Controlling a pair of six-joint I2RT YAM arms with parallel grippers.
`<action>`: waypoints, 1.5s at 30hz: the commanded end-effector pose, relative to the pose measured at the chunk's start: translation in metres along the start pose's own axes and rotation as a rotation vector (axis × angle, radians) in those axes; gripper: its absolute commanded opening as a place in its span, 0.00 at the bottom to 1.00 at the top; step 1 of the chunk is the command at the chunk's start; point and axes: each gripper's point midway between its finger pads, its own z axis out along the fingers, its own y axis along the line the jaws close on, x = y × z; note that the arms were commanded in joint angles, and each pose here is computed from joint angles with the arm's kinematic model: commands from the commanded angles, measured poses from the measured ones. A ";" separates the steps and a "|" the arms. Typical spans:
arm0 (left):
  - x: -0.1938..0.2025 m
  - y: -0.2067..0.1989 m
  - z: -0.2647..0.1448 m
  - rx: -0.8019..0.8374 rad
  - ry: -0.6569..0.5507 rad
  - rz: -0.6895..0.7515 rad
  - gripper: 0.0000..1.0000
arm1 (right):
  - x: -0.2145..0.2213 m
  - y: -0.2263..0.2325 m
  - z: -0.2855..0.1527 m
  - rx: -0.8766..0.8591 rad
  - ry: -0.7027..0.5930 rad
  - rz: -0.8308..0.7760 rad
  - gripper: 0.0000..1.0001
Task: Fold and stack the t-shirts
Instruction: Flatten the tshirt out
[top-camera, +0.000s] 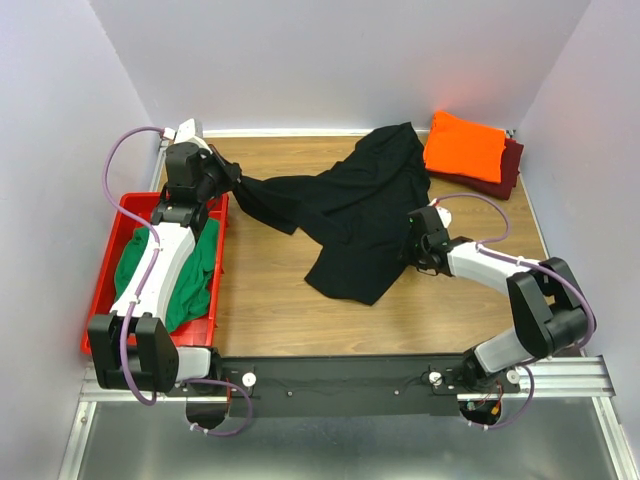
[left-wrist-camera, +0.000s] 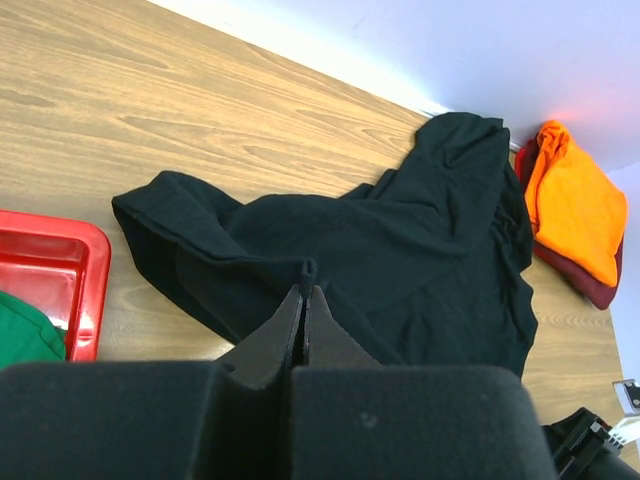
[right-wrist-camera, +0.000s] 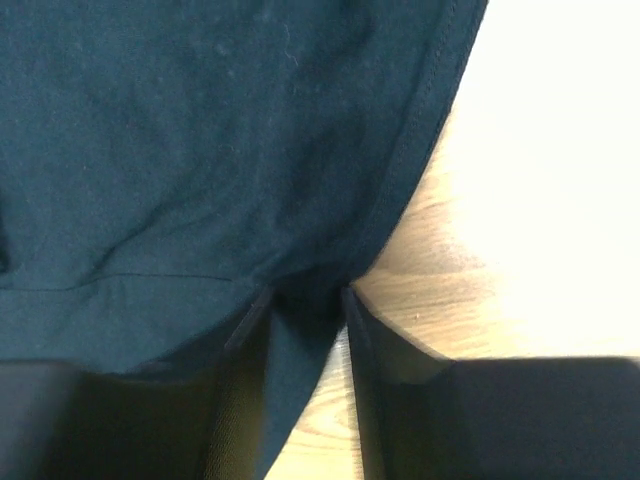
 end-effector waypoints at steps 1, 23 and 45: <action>0.005 -0.003 0.004 0.023 0.011 0.011 0.00 | 0.016 -0.018 0.009 0.089 0.039 -0.035 0.35; -0.070 -0.033 -0.042 -0.009 -0.165 0.062 0.00 | -0.245 0.060 -0.234 -0.049 -0.666 -0.003 0.01; -0.159 -0.105 -0.131 0.161 -0.425 0.032 0.00 | -0.365 0.096 -0.425 -0.206 -1.113 0.044 0.01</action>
